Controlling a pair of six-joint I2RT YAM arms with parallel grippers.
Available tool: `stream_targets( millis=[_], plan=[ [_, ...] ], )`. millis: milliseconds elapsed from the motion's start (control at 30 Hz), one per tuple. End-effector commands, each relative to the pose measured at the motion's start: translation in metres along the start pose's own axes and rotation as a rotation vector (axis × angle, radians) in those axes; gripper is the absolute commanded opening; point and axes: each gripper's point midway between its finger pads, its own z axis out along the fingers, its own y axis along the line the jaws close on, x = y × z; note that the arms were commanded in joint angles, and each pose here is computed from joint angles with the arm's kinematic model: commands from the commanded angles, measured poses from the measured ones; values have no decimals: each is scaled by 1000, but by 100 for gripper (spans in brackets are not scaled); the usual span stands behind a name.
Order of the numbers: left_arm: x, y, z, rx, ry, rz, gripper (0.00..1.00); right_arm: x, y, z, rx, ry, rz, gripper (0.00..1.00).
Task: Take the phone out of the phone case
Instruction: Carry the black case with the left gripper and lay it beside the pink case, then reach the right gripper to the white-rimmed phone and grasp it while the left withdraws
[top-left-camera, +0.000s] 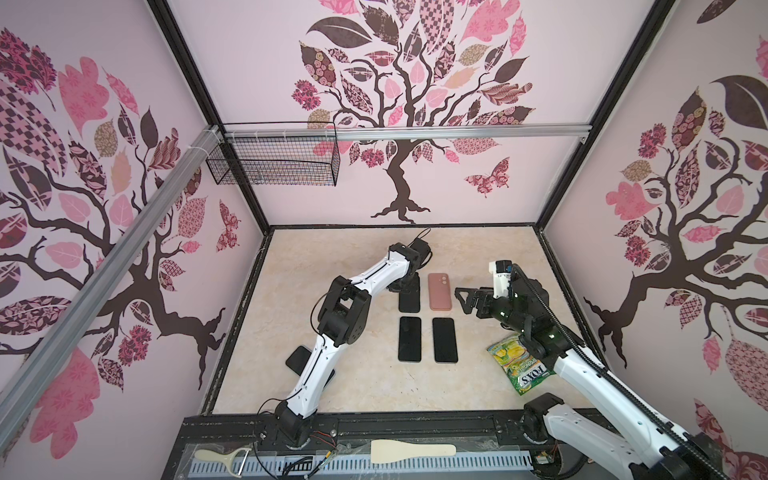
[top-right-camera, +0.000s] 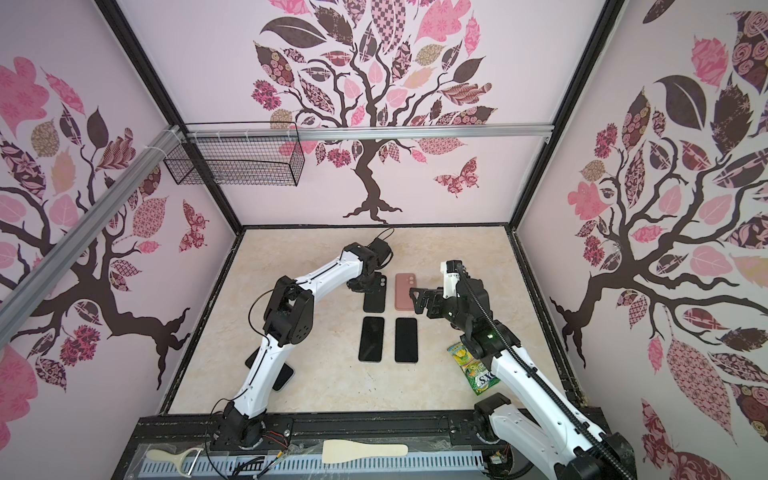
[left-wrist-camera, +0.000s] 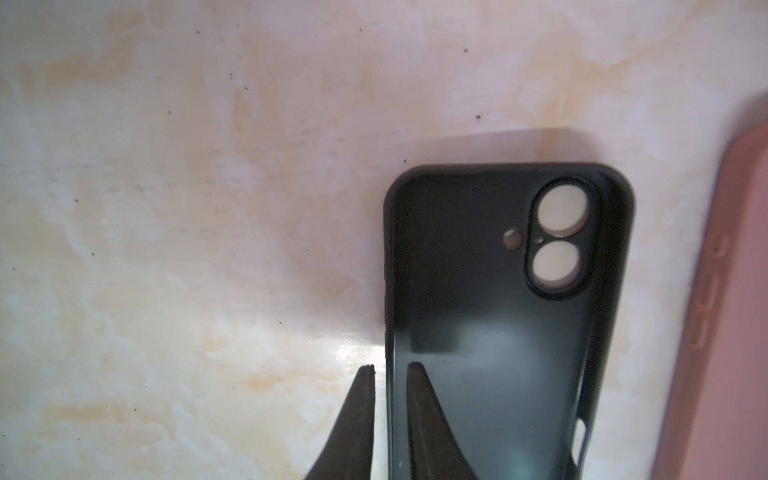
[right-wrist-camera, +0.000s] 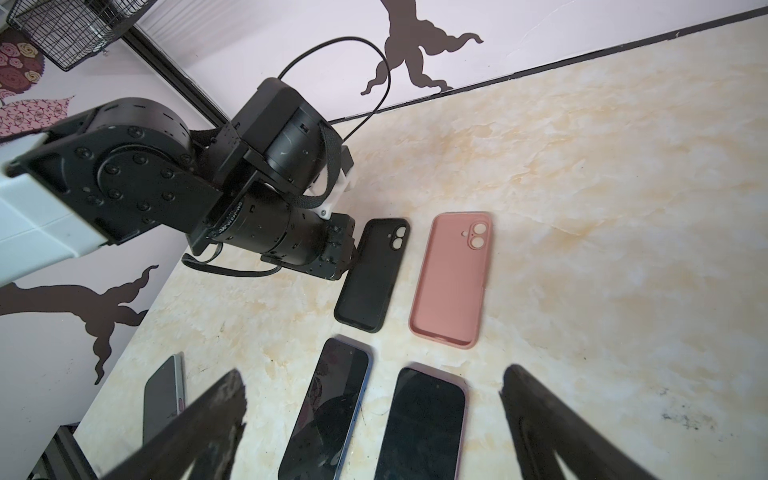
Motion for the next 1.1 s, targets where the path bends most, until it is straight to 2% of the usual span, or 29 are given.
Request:
stream_targets(
  millis=[0, 100, 233, 367, 500, 600, 700, 900, 1067],
  plan=[
    [-18, -1, -28, 40, -62, -25, 24, -2, 5, -3, -20, -5, -17, 98],
    [-26, 6, -64, 61, -124, -38, 29, 3, 8, 1, -40, 23, -25, 98],
    [-32, 21, -119, 133, -268, -61, 36, 17, 11, 12, -66, 87, -7, 98],
    [-13, 49, -147, 204, -311, -107, 37, 37, 30, 24, -77, 146, -45, 99],
    [14, 92, -165, 225, -356, -171, 42, 62, 62, 38, -114, 195, -92, 99],
    [34, 127, -179, 226, -397, -195, 40, 84, 92, 48, -134, 230, -155, 100],
    [58, 162, -185, 214, -378, -241, 39, 109, 123, 59, -165, 276, -215, 100],
    [92, 227, -203, 248, -433, -418, 39, 159, 185, 78, -242, 359, -318, 99],
    [117, 268, -200, 305, -426, -571, 46, 208, 237, 92, -307, 451, -416, 100]
  ],
)
